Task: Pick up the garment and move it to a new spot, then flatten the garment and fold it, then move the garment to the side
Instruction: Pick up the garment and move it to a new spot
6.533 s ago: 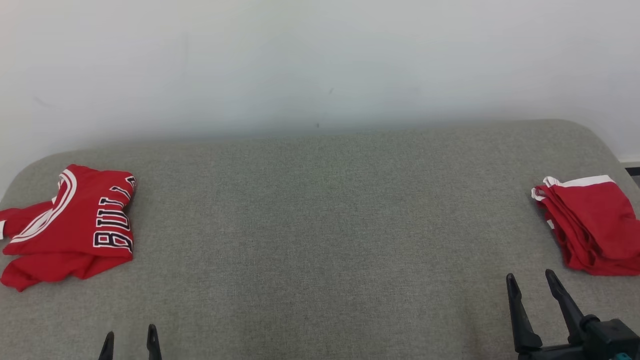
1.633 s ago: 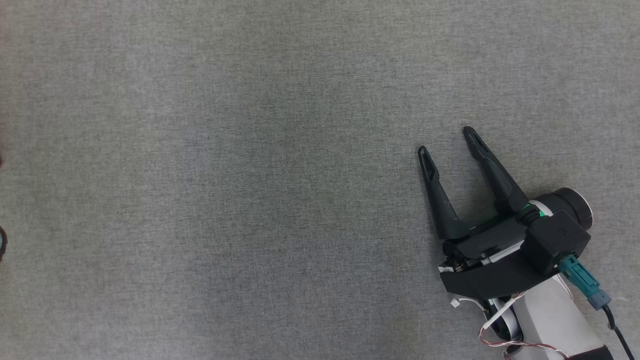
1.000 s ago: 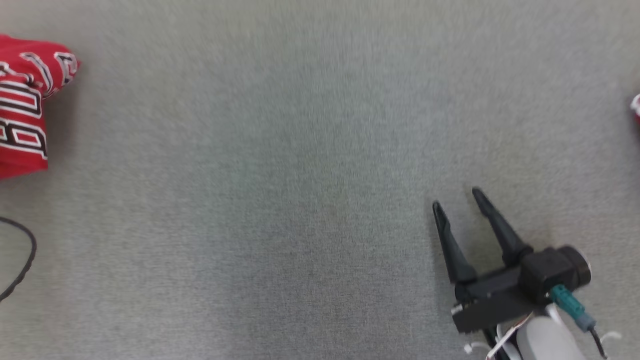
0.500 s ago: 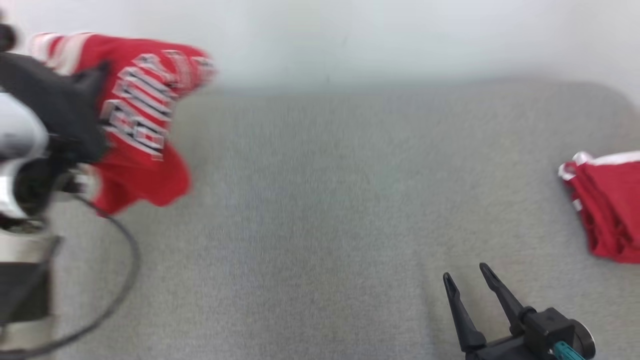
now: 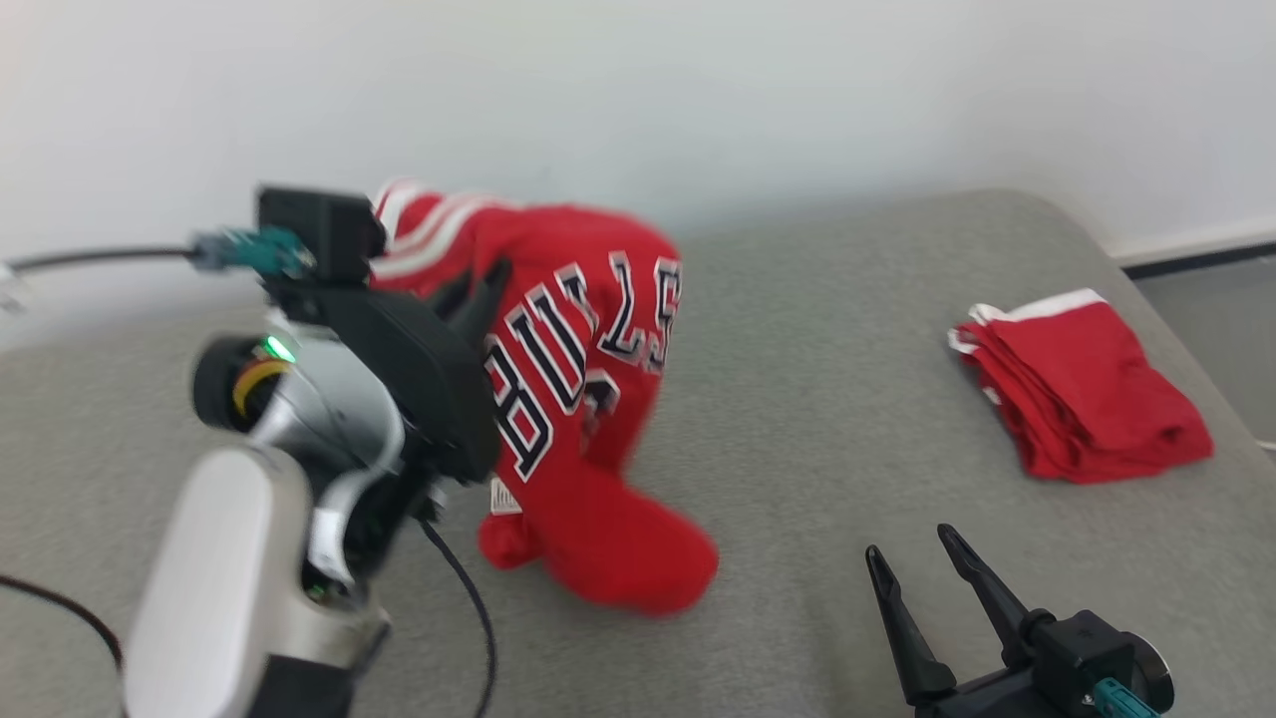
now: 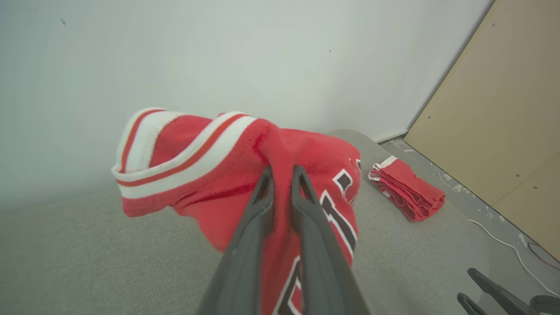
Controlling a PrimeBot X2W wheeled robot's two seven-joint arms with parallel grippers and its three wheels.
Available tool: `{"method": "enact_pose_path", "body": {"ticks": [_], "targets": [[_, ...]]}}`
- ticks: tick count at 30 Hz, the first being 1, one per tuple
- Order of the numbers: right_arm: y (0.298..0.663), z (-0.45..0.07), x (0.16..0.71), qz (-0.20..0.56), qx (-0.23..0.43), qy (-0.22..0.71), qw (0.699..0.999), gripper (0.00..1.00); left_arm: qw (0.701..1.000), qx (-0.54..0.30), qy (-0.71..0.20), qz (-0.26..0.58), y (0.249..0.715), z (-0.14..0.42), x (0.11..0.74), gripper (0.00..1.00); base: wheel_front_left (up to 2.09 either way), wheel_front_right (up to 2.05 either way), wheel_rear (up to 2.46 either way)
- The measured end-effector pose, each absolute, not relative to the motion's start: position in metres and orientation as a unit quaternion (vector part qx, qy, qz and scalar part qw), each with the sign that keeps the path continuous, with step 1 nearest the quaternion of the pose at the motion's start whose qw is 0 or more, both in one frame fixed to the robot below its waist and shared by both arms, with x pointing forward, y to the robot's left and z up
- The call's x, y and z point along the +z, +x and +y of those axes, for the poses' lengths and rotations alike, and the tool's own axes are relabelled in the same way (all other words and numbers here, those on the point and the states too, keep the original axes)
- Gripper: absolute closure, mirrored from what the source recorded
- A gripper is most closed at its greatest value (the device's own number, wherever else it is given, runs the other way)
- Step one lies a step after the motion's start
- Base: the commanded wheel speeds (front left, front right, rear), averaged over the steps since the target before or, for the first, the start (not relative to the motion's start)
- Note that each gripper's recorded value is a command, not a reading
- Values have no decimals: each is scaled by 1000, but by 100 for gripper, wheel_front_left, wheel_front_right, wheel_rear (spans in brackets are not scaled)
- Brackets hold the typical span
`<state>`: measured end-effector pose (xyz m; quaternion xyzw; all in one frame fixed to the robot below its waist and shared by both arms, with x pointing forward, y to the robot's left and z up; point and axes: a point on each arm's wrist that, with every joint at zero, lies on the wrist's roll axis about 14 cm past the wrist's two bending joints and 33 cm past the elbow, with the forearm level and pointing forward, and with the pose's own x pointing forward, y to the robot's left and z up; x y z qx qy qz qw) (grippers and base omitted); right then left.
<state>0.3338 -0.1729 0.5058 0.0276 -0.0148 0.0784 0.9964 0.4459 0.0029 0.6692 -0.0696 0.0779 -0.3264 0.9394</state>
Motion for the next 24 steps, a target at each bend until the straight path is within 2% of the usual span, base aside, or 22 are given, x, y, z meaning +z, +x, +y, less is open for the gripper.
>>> {"method": "enact_pose_path", "body": {"ticks": [6, 18, 19, 20, 24], "targets": [[320, -195, 501, -6, 39, 31, 999, 0, 931, -335, -76, 124, 447, -43, 611, 100, 0, 0, 0], [316, -206, 480, 26, 7, 41, 999, 0, 914, -349, -40, 203, 451, -83, 484, 99, 0, 0, 0], [316, -207, 479, 28, 6, 42, 999, 0, 915, -347, -38, 201, 451, -84, 478, 63, 0, 0, 0], [316, -207, 477, 30, 5, 42, 999, 0, 916, -345, -34, 204, 452, -83, 471, 0, 0, 0, 0], [318, -208, 476, 31, 5, 41, 999, 0, 920, -338, -52, 194, 451, -79, 463, 0, 0, 0, 0]]}}
